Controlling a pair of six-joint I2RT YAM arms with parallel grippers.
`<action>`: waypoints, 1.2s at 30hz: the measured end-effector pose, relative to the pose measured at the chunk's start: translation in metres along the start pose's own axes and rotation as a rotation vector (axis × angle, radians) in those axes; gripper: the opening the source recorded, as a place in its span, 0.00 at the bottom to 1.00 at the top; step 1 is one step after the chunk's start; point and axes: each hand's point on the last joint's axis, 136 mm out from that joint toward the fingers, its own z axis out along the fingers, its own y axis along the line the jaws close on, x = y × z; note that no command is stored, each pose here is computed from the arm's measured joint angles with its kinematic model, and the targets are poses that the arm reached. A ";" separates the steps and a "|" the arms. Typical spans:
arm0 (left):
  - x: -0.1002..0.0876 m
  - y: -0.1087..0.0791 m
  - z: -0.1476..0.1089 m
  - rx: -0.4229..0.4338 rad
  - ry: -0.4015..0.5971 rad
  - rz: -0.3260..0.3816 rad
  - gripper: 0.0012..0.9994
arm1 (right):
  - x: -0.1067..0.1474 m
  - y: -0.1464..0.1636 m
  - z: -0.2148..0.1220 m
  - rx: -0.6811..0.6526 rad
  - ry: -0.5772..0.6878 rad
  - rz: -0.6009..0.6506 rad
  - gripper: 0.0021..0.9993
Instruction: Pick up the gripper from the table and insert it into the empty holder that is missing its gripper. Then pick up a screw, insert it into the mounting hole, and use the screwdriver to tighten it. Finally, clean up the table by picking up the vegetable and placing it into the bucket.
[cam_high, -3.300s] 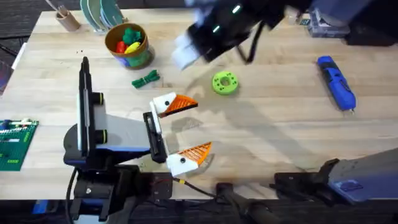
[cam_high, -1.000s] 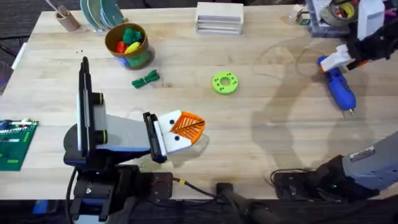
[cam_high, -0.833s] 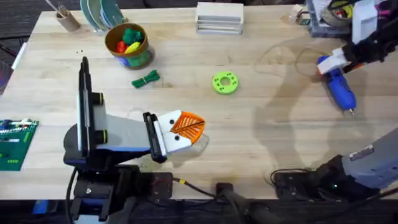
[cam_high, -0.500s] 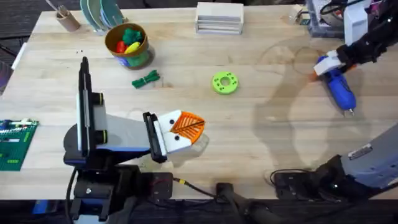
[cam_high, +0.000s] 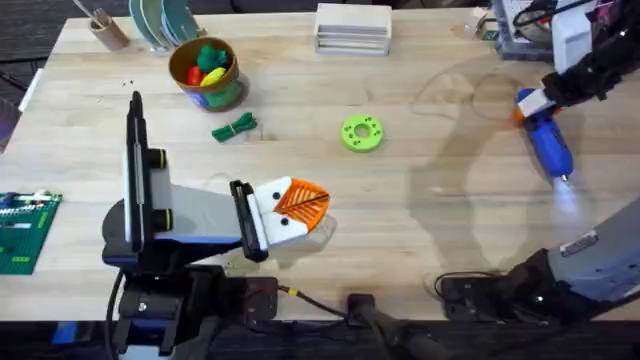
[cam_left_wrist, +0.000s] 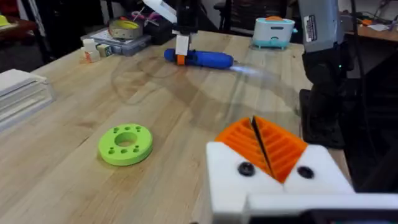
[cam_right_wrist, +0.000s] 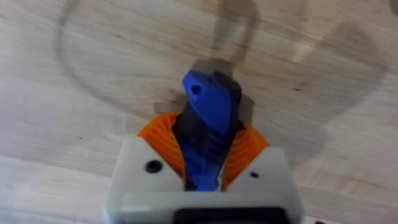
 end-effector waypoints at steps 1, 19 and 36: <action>0.000 0.000 0.000 0.000 0.000 0.000 0.01 | 0.000 0.000 0.000 -0.002 0.000 -0.002 0.23; 0.000 0.001 0.000 -0.004 0.000 0.000 0.01 | 0.003 0.024 -0.005 -0.113 0.044 -0.013 0.03; 0.000 0.001 0.000 -0.008 0.000 0.000 0.01 | -0.050 0.051 -0.149 -0.093 -0.405 -0.062 0.03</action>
